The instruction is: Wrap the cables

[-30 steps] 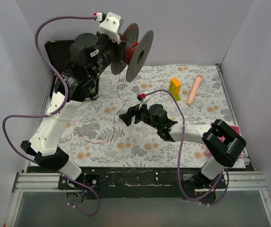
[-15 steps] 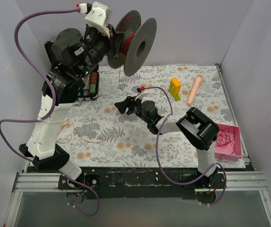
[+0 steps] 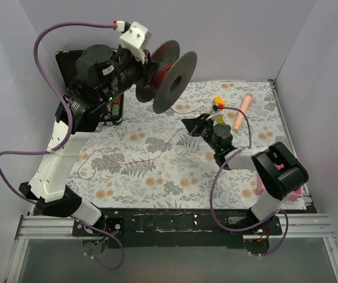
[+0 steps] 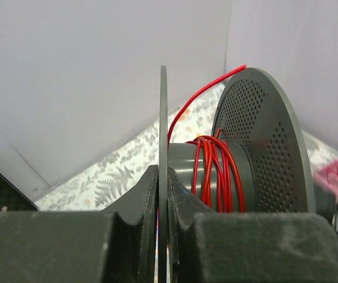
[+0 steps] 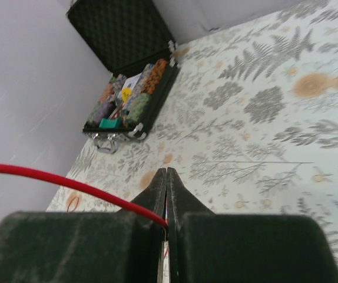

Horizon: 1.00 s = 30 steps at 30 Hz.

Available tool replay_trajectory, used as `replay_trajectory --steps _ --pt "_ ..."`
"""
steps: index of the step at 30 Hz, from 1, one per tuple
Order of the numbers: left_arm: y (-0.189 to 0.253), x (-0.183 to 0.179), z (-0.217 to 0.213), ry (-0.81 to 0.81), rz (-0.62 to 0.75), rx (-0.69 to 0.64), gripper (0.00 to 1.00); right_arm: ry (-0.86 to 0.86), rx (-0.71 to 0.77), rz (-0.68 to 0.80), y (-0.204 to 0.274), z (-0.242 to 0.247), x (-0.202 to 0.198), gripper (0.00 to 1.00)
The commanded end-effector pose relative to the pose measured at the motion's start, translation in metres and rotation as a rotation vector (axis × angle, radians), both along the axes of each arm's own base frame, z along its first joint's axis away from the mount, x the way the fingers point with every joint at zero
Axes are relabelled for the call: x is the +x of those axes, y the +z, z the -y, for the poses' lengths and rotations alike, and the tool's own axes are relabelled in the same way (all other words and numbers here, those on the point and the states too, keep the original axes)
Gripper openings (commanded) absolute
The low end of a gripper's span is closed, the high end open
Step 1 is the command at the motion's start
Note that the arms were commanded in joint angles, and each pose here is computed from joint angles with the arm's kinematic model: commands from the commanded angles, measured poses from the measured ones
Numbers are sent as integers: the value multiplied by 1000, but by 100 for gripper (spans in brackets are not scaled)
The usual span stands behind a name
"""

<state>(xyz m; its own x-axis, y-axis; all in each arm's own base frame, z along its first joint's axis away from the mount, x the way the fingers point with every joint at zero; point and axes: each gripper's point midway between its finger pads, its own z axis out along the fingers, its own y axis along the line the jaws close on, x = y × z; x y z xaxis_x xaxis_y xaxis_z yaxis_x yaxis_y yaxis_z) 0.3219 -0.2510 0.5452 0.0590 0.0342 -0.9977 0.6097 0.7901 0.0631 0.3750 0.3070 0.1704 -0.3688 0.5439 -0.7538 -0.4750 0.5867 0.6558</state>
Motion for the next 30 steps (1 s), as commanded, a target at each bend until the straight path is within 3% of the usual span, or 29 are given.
replay_trajectory --steps 1,6,9,14,20,24,27,30 --pt "-22 -40 -8 -128 10 111 0 9 -94 22 29 44 2 1" --pt "-131 -65 -8 -287 -180 382 0 36 -396 -46 27 79 -6 1" --pt "-192 -73 -15 -326 -298 503 0 143 -557 -85 33 80 -15 1" --pt "-268 -52 -35 -186 -393 627 0 421 -678 -277 22 72 -55 1" --pt "-295 1 -43 72 -337 632 0 638 -669 -352 42 43 -101 1" --pt "-288 32 -43 214 -255 585 0 793 -612 -281 90 2 -128 1" --pt "-273 54 -41 314 -185 503 0 894 -516 -209 122 -20 -147 1" --pt "-259 69 -37 338 -217 357 0 930 -393 -145 140 -36 -157 1"
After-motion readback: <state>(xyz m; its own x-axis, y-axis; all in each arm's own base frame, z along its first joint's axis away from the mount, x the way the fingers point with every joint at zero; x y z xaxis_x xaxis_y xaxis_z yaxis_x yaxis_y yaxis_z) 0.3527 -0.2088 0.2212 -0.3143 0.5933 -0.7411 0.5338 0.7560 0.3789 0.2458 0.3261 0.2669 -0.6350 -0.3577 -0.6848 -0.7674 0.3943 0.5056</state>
